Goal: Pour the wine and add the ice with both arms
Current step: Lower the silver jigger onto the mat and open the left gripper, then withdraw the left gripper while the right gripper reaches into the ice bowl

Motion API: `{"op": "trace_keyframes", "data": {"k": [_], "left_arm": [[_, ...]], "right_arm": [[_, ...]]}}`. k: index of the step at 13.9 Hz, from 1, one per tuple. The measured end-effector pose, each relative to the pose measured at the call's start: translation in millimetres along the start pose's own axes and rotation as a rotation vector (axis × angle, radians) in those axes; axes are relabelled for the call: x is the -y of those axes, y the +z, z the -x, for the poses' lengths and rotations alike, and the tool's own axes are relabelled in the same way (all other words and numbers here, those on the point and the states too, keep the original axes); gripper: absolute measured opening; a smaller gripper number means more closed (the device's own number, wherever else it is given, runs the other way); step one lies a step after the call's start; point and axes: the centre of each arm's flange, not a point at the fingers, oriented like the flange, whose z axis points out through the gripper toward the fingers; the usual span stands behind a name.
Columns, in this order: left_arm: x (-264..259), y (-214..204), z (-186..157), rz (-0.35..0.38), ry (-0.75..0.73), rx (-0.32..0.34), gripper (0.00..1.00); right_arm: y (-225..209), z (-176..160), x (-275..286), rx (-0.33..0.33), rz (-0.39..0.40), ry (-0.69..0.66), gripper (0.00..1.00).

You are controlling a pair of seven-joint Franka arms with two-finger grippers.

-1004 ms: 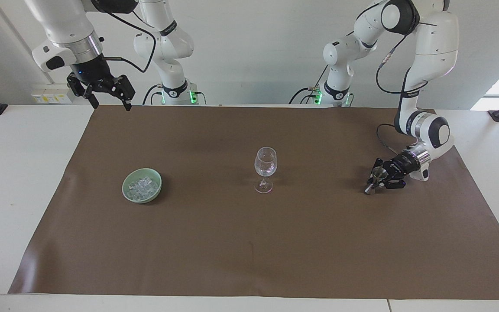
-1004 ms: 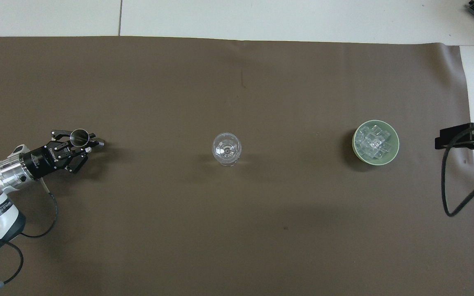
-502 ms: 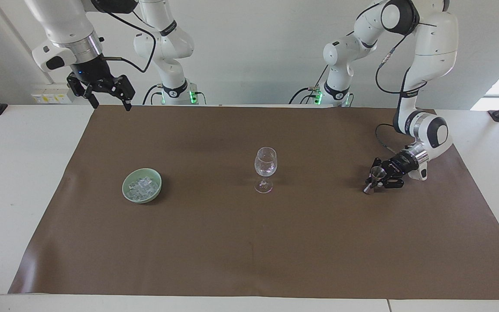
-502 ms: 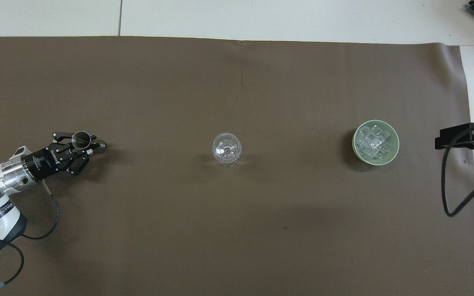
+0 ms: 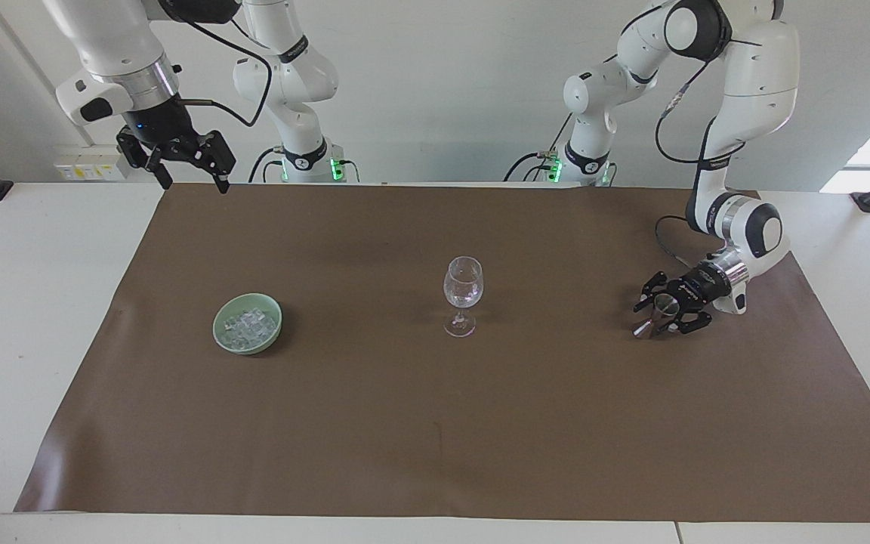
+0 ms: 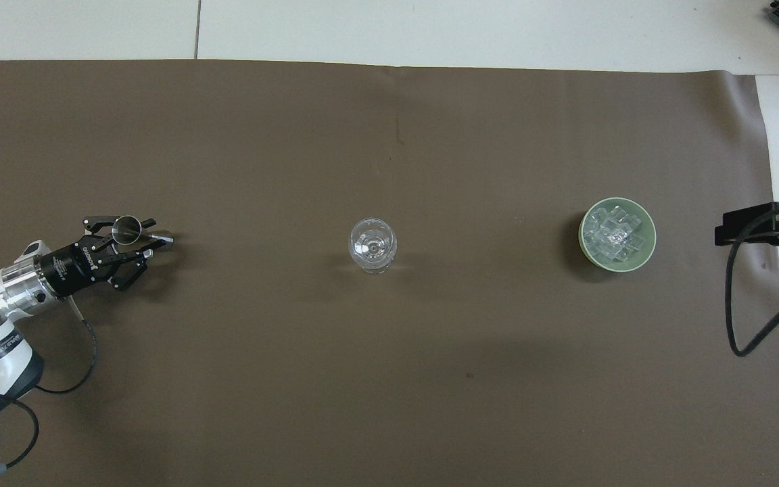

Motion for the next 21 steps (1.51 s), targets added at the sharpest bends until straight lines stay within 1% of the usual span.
{"op": "trace_keyframes", "data": {"k": [1,3,4,5,6,8,9,13,15,18,19,21], "left_arm": [[0,0,0,0.001,0.002,0.0,0.66],[-1,-2,1,0.004,0.007,-0.002,0.7],[-2,-2,1,0.006,0.012,-0.003,0.78],[-2,-3,1,0.006,0.016,-0.003,0.9],[-2,-3,2,0.007,0.019,-0.003,0.99],[-5,-4,5,-0.002,0.042,-0.009,1.0],[-7,-5,8,-0.021,0.062,-0.022,1.0],[-19,-17,26,-0.113,0.156,-0.104,1.0],[-23,-31,29,-0.127,0.191,-0.145,1.0],[-25,-43,32,-0.128,0.238,-0.173,1.0],[-26,-45,33,-0.143,0.253,-0.19,1.0],[-29,-48,39,-0.175,0.285,-0.223,1.0]], "right_arm": [[0,0,0,0.0,0.0,0.0,1.0],[0,0,0,0.0,0.0,0.0,1.0],[0,0,0,0.0,0.0,0.0,1.0],[0,0,0,0.0,0.0,0.0,1.0],[0,0,0,0.0,0.0,0.0,1.0],[0,0,0,0.0,0.0,0.0,1.0],[0,0,0,0.0,0.0,0.0,1.0],[0,0,0,0.0,0.0,0.0,1.0],[0,0,0,0.0,0.0,0.0,1.0],[1,0,0,-0.001,0.0,0.0,1.0],[3,-2,0,-0.012,-0.001,0.0,1.0],[16,-5,0,-0.056,-0.006,0.0,1.0]]}}
